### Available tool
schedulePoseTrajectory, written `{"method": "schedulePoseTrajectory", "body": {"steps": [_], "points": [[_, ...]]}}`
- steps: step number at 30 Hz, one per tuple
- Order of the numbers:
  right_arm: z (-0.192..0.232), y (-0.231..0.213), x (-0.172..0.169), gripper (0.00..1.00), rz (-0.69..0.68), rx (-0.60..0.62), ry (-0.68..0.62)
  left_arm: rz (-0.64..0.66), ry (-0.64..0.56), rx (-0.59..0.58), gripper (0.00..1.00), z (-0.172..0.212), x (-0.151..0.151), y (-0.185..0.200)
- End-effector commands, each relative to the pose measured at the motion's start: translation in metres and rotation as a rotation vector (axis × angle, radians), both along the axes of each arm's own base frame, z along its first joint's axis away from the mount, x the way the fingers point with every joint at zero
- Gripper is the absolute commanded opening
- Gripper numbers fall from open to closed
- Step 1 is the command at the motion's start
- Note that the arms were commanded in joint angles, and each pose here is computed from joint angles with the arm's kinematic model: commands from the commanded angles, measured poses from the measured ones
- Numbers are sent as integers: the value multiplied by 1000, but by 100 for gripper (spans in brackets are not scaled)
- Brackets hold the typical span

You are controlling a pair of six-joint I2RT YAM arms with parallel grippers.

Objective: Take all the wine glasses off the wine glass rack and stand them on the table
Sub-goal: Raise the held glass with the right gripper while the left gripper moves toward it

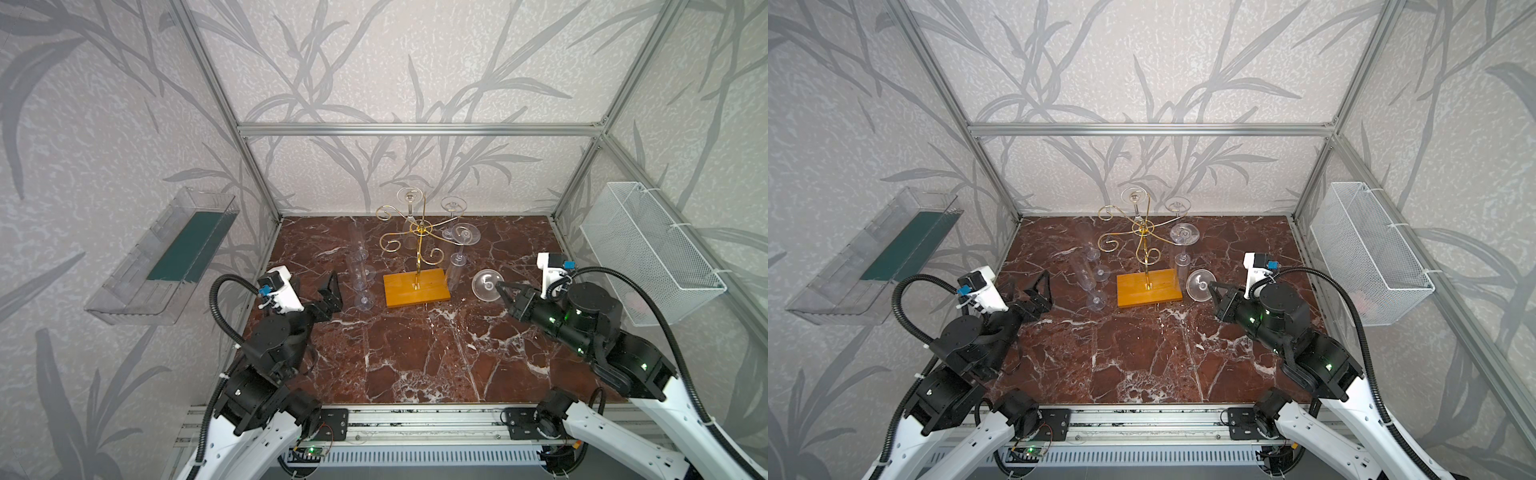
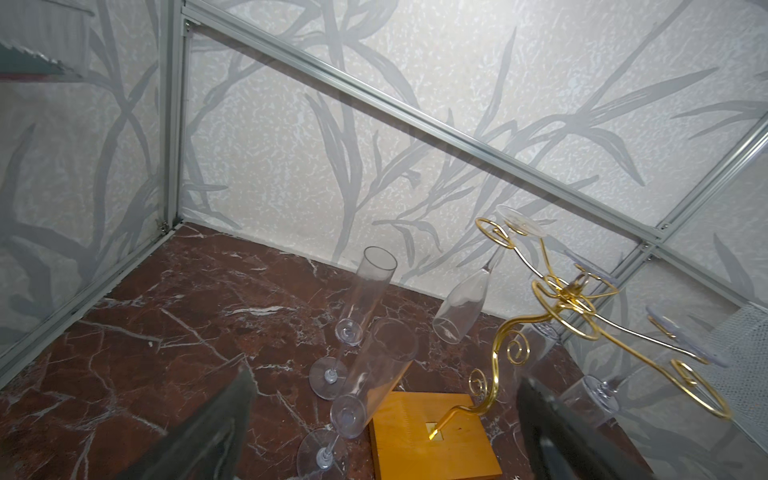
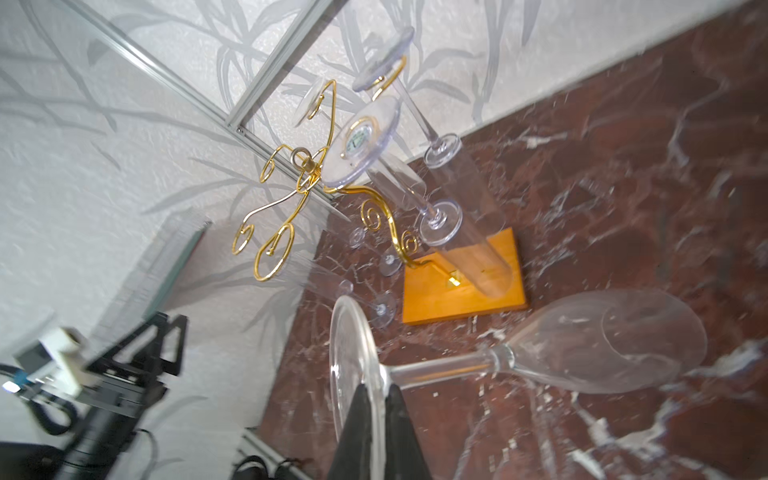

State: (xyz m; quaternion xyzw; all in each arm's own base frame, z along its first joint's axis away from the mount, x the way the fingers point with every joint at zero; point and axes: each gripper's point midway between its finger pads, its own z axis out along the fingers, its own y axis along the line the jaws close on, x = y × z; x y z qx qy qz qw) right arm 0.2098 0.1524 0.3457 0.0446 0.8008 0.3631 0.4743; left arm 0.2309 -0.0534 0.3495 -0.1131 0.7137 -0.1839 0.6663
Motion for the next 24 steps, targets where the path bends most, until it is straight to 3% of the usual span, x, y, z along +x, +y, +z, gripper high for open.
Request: {"method": "schedulePoseTrajectory", "body": {"steps": [1, 9, 18, 24], "points": [[36, -5, 3, 0, 51, -231, -315, -118, 23, -21, 98, 14, 0, -22], [87, 19, -9, 0, 232, -538, -794, -382, 38, -62, 95, 59, 1, -74], [107, 46, -25, 0, 346, -710, -1193, -762, 84, -82, 91, 86, 0, -148], [96, 66, -39, 0, 422, -784, -1422, -962, 148, -104, 87, 86, -2, -184]]}}
